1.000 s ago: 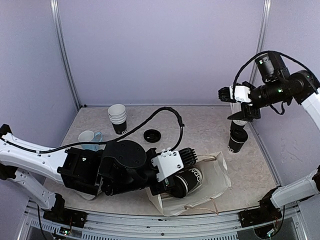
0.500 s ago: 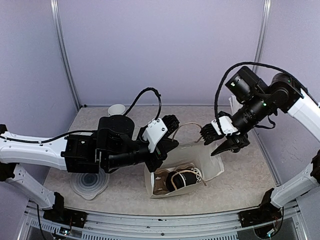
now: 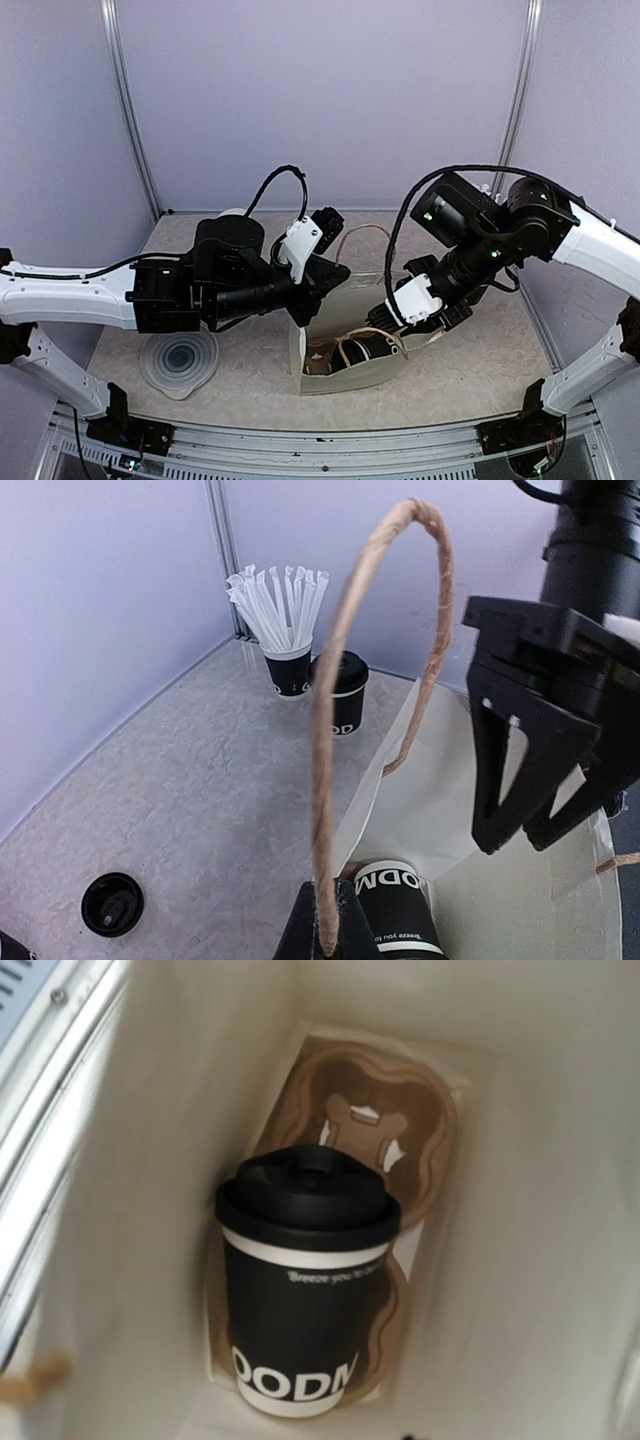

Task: Pack the takeout coffee

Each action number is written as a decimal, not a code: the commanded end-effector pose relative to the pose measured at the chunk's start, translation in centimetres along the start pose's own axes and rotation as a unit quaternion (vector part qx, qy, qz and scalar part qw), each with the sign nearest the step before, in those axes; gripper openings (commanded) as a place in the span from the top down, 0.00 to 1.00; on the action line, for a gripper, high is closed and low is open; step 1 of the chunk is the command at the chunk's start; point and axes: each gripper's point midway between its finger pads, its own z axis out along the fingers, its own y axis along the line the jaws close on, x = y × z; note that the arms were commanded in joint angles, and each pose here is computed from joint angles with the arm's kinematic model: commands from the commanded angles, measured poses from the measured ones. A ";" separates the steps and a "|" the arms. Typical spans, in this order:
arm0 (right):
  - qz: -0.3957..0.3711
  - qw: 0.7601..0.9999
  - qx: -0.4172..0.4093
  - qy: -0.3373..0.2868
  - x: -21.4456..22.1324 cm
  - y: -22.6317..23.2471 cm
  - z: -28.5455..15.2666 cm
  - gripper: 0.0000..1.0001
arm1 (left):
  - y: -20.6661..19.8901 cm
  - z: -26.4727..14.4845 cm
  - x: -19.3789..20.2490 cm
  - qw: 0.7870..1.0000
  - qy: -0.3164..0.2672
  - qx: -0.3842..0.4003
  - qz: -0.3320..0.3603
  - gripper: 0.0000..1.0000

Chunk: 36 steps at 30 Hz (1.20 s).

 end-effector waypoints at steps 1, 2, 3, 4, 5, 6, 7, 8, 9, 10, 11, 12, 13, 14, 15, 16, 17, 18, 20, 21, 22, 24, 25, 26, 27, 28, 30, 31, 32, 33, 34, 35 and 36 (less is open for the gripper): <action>-0.021 0.999 0.042 0.025 0.2 -0.4 1.0 0.65 | -0.2 -0.2 -1.5 0.999 -0.028 0.021 -0.032 1.00; -0.019 0.999 0.035 0.034 0.5 -0.3 1.7 0.65 | -0.3 -0.1 -1.6 0.999 -0.030 0.024 -0.033 1.00; -0.016 0.999 0.030 0.042 0.8 -0.2 2.5 0.65 | -0.5 -0.1 -1.7 0.999 -0.032 0.028 -0.033 1.00; -0.012 0.999 0.025 0.047 1.0 0.0 3.2 0.65 | -0.6 -0.1 -1.8 0.998 -0.033 0.032 -0.033 1.00; -0.011 0.998 0.018 0.052 1.3 0.3 3.9 0.62 | -0.7 -0.1 -1.8 0.998 -0.033 0.035 -0.033 1.00; -0.014 0.998 0.016 0.056 1.5 0.5 4.4 0.60 | -0.9 -0.1 -1.8 0.998 -0.033 0.041 -0.032 1.00; -0.016 0.998 0.010 0.060 1.8 0.9 5.1 0.58 | -1.2 -0.2 -1.7 0.998 -0.033 0.049 -0.031 0.99; -0.019 0.997 0.013 0.070 2.2 1.0 5.5 0.56 | -1.4 -0.2 -1.6 0.998 -0.032 0.055 -0.031 0.97; -0.020 0.997 0.012 0.075 2.5 1.2 5.9 0.53 | -1.7 -0.4 -1.6 0.997 -0.032 0.064 -0.030 0.96; -0.019 0.997 0.012 0.079 2.8 1.4 6.3 0.50 | -2.0 -0.5 -1.6 0.996 -0.032 0.075 -0.030 0.93; -0.019 0.996 0.011 0.084 3.0 1.7 6.7 0.46 | -2.4 -0.7 -1.5 0.995 -0.032 0.087 -0.030 0.82; -0.021 0.996 0.008 0.087 3.3 2.0 7.1 0.43 | -2.8 -1.0 -1.7 0.994 -0.033 0.098 -0.030 0.76; -0.023 0.996 0.008 0.090 3.5 2.3 7.4 0.40 | -3.1 -1.1 -1.9 0.993 -0.033 0.107 -0.031 0.68; -0.027 0.995 0.009 0.092 3.7 2.6 7.6 0.38 | -3.5 -1.3 -2.2 0.992 -0.033 0.118 -0.031 0.61; -0.029 0.995 0.012 0.093 3.8 2.7 7.9 0.36 | -4.0 -1.6 -2.4 0.990 -0.033 0.132 -0.029 0.55; -0.029 0.995 0.016 0.096 3.9 2.7 8.1 0.35 | -4.4 -1.9 -2.9 0.989 -0.036 0.143 -0.026 0.51; -0.026 0.995 0.021 0.097 4.0 2.5 8.2 0.33 | -4.9 -2.2 -3.3 0.987 -0.039 0.156 -0.022 0.47; -0.023 0.994 0.027 0.099 4.0 2.4 8.4 0.32 | -5.4 -2.7 -3.9 0.985 -0.043 0.169 -0.016 0.44; -0.016 0.993 0.041 0.105 4.3 1.9 8.9 0.29 | -6.2 -3.3 -4.6 0.981 -0.045 0.189 -0.001 0.40; -0.014 0.993 0.049 0.107 4.4 1.6 9.1 0.27 | -6.5 -3.7 -5.1 0.979 -0.050 0.197 0.010 0.39; -0.014 0.993 0.053 0.106 4.4 1.5 9.2 0.26 | -6.7 -4.0 -5.3 0.978 -0.053 0.203 0.016 0.37; -0.014 0.993 0.063 0.102 4.3 1.2 9.4 0.23 | -6.5 -4.8 -6.0 0.976 -0.065 0.206 0.025 0.34; -0.013 0.993 0.069 0.098 4.0 0.9 9.4 0.23 | -6.2 -5.1 -6.4 0.976 -0.072 0.203 0.027 0.33; -0.010 0.993 0.070 0.094 3.8 0.8 9.4 0.22 | -6.0 -5.5 -6.6 0.975 -0.077 0.205 0.027 0.33; -0.007 0.993 0.073 0.090 3.6 0.6 9.4 0.22 | -5.7 -5.6 -6.7 0.975 -0.081 0.204 0.027 0.32; -0.004 0.993 0.073 0.088 3.5 0.6 9.3 0.22 | -5.0 -5.7 -7.0 0.977 -0.085 0.196 0.023 0.32; 0.002 0.994 0.067 0.082 3.4 1.0 9.4 0.21 | -3.3 -5.4 -6.6 0.982 -0.079 0.172 0.009 0.32; 0.004 0.995 0.064 0.082 3.6 1.4 9.5 0.21 | -2.3 -5.2 -6.0 0.984 -0.076 0.160 -0.003 0.32; 0.001 0.995 0.064 0.081 3.7 1.7 9.6 0.20 | -1.1 -4.7 -5.1 0.987 -0.072 0.142 -0.014 0.32; -0.005 0.995 0.067 0.080 4.0 2.1 9.7 0.20 | 0.4 -4.4 -4.2 0.989 -0.070 0.125 -0.037 0.33; -0.014 0.995 0.067 0.076 4.1 2.6 9.7 0.20 | 1.8 -4.1 -3.1 0.990 -0.064 0.112 -0.058 0.33; -0.023 0.995 0.069 0.072 4.2 3.0 9.8 0.20 | 3.1 -3.9 -2.1 0.990 -0.059 0.100 -0.078 0.33; -0.029 0.995 0.072 0.070 4.3 3.2 9.9 0.20 | 4.3 -3.5 -0.9 0.990 -0.053 0.088 -0.097 0.34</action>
